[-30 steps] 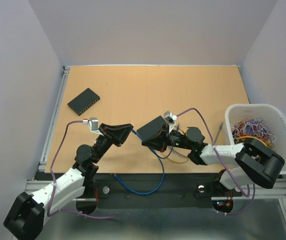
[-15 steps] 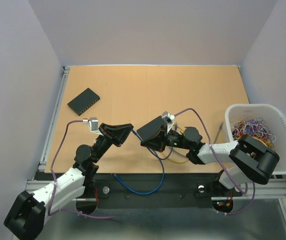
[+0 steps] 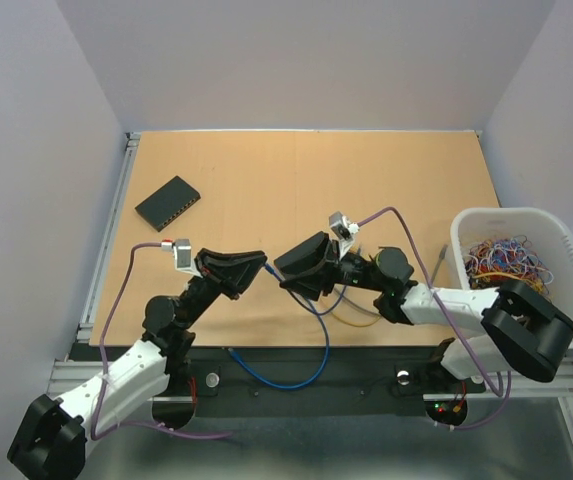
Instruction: Insert the plug into the switch port
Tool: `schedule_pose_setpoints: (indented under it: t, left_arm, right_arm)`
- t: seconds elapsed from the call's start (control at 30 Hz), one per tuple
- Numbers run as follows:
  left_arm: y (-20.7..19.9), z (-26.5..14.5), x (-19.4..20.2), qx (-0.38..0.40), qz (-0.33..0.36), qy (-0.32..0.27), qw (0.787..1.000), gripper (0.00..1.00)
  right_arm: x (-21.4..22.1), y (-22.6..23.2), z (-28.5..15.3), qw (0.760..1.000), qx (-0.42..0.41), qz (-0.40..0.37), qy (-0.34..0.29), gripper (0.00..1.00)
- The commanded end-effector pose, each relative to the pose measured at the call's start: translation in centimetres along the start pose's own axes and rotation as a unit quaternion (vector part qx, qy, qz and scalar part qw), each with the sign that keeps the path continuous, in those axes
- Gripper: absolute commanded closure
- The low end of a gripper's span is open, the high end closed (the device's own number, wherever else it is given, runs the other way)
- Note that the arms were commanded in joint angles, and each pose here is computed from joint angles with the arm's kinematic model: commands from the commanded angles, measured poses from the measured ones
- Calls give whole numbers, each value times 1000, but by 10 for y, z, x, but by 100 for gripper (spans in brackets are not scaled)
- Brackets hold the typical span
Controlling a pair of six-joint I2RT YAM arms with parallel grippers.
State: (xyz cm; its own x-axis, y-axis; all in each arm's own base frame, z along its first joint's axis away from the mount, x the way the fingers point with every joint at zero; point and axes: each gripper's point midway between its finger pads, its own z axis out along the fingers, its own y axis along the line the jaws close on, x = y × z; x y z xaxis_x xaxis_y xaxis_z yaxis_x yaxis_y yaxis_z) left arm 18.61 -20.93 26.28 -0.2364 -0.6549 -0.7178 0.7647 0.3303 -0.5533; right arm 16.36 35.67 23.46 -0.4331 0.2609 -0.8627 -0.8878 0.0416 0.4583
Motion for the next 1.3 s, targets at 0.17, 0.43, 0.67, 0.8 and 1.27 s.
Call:
schedule_pose_setpoints:
  t: [0.17, 0.43, 0.67, 0.8, 1.27]
  left_arm:
    - [-1, -18, 21, 25, 2, 25, 999, 100]
    - [-2, -17, 24, 31, 0, 31, 999, 100]
    - [2, -16, 25, 23, 7, 32, 999, 100]
    - [3, -15, 23, 19, 8, 29, 999, 100]
    - [2, -14, 20, 21, 9, 26, 999, 100]
  right_arm:
    - [-40, 12, 21, 997, -25, -69, -29, 52]
    - [-33, -5, 36, 998, -14, -59, -14, 68]
    - [-28, -9, 37, 998, -12, -55, -9, 71]
    - [-25, -9, 37, 999, -13, -52, -4, 73]
    - [-15, -10, 39, 999, -23, -35, 11, 83]
